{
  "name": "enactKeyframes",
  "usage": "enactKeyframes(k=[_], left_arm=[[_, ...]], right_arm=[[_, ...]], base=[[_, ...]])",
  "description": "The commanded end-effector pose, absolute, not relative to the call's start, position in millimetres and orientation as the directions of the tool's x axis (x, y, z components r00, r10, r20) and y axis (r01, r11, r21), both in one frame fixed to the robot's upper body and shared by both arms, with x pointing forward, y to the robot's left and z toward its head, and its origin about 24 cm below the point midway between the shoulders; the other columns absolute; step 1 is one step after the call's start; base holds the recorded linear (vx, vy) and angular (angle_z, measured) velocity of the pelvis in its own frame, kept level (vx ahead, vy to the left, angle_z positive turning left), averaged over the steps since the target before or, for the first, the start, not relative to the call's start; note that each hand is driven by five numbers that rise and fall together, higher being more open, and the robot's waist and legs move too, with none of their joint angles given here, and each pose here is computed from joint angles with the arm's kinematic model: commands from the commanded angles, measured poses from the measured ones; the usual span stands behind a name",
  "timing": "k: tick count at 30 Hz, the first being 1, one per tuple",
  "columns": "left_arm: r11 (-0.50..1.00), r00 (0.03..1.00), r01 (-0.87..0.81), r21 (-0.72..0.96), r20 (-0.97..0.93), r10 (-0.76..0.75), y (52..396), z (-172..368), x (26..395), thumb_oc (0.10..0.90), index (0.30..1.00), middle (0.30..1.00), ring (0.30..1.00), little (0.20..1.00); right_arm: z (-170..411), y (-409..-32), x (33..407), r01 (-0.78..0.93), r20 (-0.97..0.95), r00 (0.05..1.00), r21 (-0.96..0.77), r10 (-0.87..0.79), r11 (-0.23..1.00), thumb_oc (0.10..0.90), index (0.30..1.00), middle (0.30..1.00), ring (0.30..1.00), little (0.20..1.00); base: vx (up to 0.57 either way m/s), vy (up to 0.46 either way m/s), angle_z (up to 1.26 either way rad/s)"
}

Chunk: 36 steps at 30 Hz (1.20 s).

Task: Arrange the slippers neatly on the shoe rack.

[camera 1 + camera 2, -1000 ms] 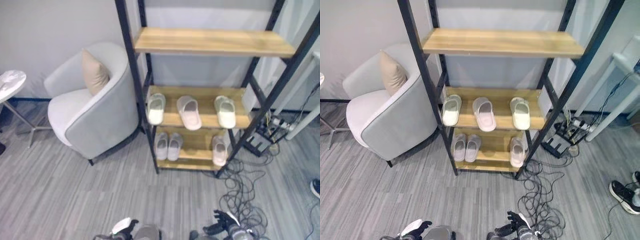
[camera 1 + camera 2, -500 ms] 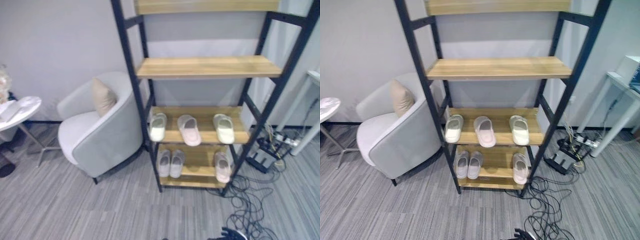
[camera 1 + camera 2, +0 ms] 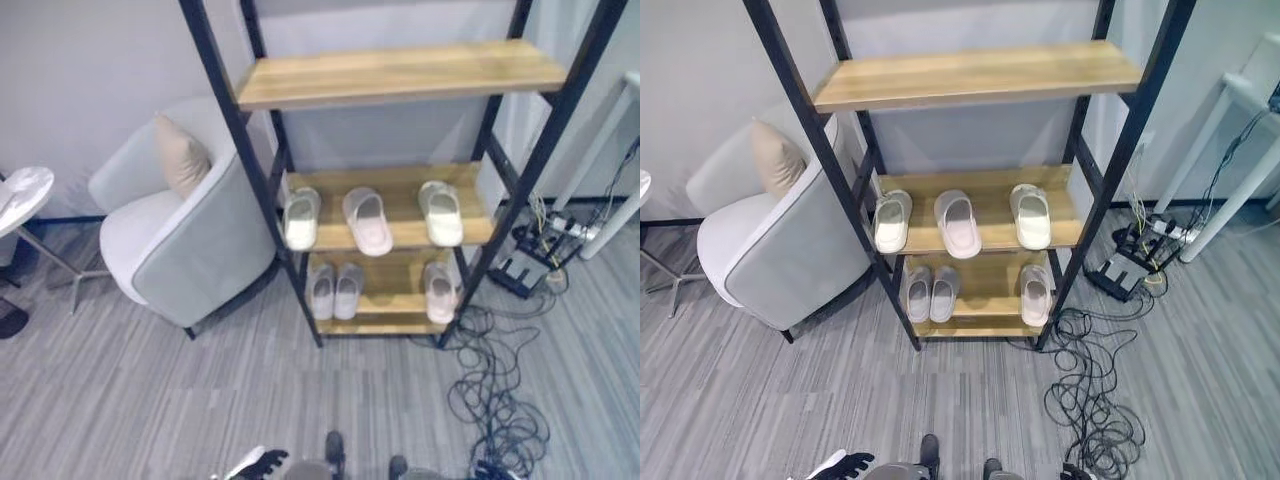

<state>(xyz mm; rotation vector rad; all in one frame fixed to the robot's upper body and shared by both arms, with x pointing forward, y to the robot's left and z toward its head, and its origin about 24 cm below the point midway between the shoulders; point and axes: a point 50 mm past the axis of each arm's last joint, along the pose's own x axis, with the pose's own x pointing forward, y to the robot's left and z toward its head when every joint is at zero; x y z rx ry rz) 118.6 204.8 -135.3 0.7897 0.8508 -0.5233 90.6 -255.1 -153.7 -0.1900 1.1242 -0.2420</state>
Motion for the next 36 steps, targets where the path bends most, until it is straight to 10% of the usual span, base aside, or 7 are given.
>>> enactKeyframes(k=[1, 23, 36], left_arm=[[0.619, 0.776, 0.623, 0.479, -0.478, -0.411, 131.5, -81.3, 195.6, 0.800, 0.900, 0.900, 0.900, 0.900], [0.423, 0.715, 0.663, 0.617, -0.357, -0.601, 84.6, -61.3, 212.6, 0.800, 0.900, 0.900, 0.900, 0.900], [0.482, 0.759, 0.617, 0.621, -0.310, -0.573, 86.5, -54.5, 213.7, 0.800, 0.900, 0.900, 0.900, 0.900]], right_arm=[[-149.6, -244.1, 112.8, 0.019, -0.831, 0.496, -0.280, -0.252, 0.960, 0.800, 0.900, 0.900, 0.900, 0.900], [-140.0, -203.5, 154.4, -0.432, -0.767, 0.640, -0.406, -0.043, 0.806, 0.800, 0.900, 0.900, 0.900, 0.900], [-124.1, -200.3, 179.6, -0.387, -0.686, 0.728, -0.424, -0.011, 0.819, 0.800, 0.900, 0.900, 0.900, 0.900]], base=[[0.23, -0.021, 0.00], [0.13, -0.267, 0.12], [0.05, -0.224, 0.25]])
